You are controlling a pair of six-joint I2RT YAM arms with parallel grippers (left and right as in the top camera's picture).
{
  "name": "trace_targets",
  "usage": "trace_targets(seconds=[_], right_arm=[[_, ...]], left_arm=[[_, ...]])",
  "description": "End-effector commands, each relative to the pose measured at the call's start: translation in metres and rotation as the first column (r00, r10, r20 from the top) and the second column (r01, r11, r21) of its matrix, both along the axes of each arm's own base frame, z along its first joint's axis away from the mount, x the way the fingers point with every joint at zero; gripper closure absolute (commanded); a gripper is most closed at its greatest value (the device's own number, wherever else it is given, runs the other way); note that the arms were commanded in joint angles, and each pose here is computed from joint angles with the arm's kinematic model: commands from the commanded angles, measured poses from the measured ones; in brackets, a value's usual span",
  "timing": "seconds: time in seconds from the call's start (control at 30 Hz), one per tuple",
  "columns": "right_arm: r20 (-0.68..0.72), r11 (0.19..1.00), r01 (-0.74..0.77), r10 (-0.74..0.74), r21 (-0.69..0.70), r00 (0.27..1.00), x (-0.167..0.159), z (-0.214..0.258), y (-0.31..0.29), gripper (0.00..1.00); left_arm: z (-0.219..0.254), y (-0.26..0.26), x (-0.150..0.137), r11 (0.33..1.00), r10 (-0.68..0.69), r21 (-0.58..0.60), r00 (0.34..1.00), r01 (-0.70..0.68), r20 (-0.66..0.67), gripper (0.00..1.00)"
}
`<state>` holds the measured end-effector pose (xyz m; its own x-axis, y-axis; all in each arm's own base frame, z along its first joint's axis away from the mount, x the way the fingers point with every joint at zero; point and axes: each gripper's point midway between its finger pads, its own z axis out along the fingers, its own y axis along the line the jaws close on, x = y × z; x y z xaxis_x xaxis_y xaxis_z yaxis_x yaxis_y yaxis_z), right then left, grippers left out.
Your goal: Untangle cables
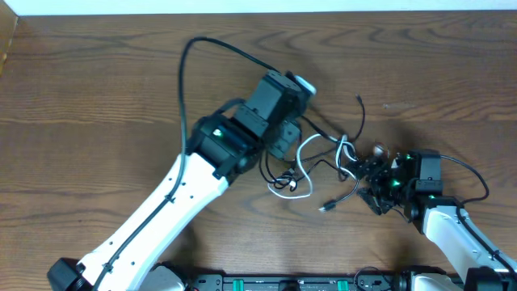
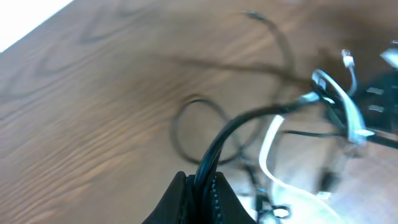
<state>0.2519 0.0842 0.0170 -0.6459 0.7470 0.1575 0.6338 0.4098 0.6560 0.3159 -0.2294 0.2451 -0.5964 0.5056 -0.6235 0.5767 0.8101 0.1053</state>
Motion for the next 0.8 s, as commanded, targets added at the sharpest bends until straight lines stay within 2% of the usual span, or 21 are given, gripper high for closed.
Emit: trace_targets(seconds=[0.0, 0.23, 0.3, 0.43, 0.5, 0.57, 0.63, 0.77], right_arm=[[-0.103, 0.983, 0.07, -0.089, -0.172, 0.991, -0.022, -0.035, -0.036, 0.19], [-0.107, 0.982, 0.082, -0.101, -0.172, 0.989, -0.022, -0.036, -0.039, 0.18], [-0.108, 0.982, 0.082, -0.101, -0.172, 0.989, -0.022, -0.036, -0.039, 0.17], [-0.101, 0.985, 0.07, -0.086, -0.156, 0.991, -0.021, -0.034, -0.036, 0.11], [-0.043, 0.993, 0.01, -0.015, -0.119, 0.999, -0.015, -0.027, -0.026, 0.08], [0.077, 0.994, -0.087, 0.092, -0.073, 0.993, -0.003, -0.012, -0.012, 0.07], [0.24, 0.98, -0.198, 0.199, -0.026, 0.95, 0.01, 0.011, 0.005, 0.08], [0.448, 0.949, -0.314, 0.271, 0.024, 0.852, 0.025, 0.049, 0.024, 0.08]], left_arm=[[0.037, 0.06, 0.024, 0.966, 0.259, -0.019, 0.957, -0.259, 0.131, 0.92], [0.047, 0.126, 0.044, 0.853, 0.519, -0.129, 0.849, -0.506, 0.098, 0.92], [0.045, 0.133, 0.047, 0.841, 0.531, -0.157, 0.845, -0.517, 0.062, 0.92], [0.042, 0.114, 0.043, 0.887, 0.418, -0.209, 0.908, -0.411, -0.009, 0.93], [0.042, 0.103, 0.039, 0.917, 0.342, -0.215, 0.94, -0.337, -0.018, 0.93], [0.041, 0.095, 0.035, 0.931, 0.288, -0.226, 0.957, -0.288, -0.03, 0.92], [0.041, 0.088, 0.031, 0.94, 0.242, -0.238, 0.969, -0.245, -0.04, 0.92], [0.042, 0.075, 0.024, 0.938, 0.176, -0.287, 0.981, -0.192, -0.08, 0.92]])
